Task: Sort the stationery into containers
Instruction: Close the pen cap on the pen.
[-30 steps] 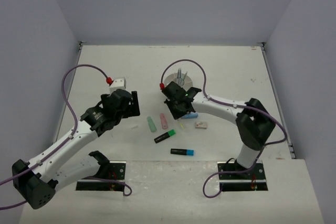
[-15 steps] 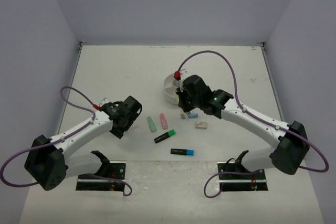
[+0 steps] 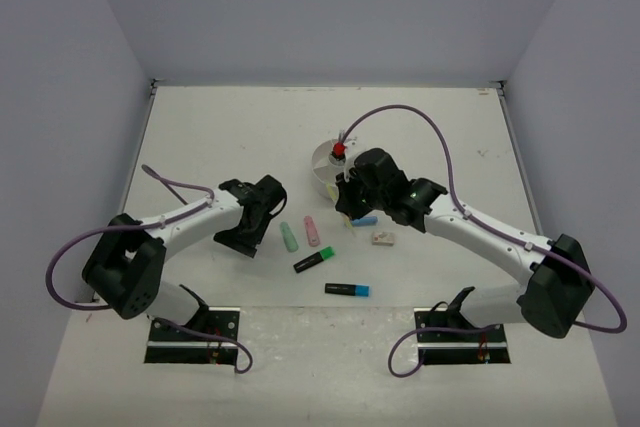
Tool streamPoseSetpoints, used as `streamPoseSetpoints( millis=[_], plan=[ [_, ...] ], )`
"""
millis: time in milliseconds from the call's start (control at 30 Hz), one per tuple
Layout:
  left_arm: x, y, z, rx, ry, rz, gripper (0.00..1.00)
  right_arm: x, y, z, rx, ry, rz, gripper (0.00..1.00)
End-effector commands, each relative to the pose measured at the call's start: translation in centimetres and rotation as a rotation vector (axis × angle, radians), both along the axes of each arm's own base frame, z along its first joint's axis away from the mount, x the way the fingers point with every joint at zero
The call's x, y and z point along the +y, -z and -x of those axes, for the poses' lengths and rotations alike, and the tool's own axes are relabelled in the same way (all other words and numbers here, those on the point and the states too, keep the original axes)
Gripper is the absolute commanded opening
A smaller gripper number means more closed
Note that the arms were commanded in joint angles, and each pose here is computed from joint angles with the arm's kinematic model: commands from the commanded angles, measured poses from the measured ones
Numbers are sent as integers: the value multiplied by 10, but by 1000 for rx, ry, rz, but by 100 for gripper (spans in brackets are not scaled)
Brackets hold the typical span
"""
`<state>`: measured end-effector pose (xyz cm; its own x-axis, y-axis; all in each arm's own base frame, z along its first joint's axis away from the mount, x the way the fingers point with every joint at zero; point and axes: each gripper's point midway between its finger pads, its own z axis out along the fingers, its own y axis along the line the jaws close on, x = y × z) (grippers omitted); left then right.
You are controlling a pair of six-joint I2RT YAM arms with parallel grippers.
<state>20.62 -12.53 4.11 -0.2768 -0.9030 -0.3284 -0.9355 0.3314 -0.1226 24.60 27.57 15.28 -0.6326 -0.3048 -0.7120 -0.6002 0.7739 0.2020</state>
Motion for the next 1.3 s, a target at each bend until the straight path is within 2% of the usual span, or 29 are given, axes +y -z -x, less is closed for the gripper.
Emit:
streamPoseSetpoints(
  millis=[0, 233, 633, 900, 967, 1133, 1200, 1267],
  plan=[
    [-4, 0, -19, -65, -220, 32, 66, 9, -26, 3, -57, -50, -90, 0],
    [-3, 18, -23, -46, -234, 7, 64, 10, -27, 7, -55, -68, -102, 0],
    [4, 34, -17, -61, -254, 18, 53, 13, -26, 9, -45, -84, -107, 0],
    [4, 42, -13, -30, -248, 11, 38, 14, -31, 11, -53, -91, -123, 0],
    [4, 44, -11, -26, -245, 13, 26, 14, -32, 12, -55, -96, -127, 0],
    [6, 51, -6, -13, -229, 15, 16, 15, -33, 12, -60, -104, -137, 0],
    [6, 53, -5, -13, -211, 23, 1, 16, -35, 13, -66, -108, -144, 0],
    [6, 48, -5, -18, -171, 24, 0, 17, -38, 13, -78, -110, -167, 0]
  ],
)
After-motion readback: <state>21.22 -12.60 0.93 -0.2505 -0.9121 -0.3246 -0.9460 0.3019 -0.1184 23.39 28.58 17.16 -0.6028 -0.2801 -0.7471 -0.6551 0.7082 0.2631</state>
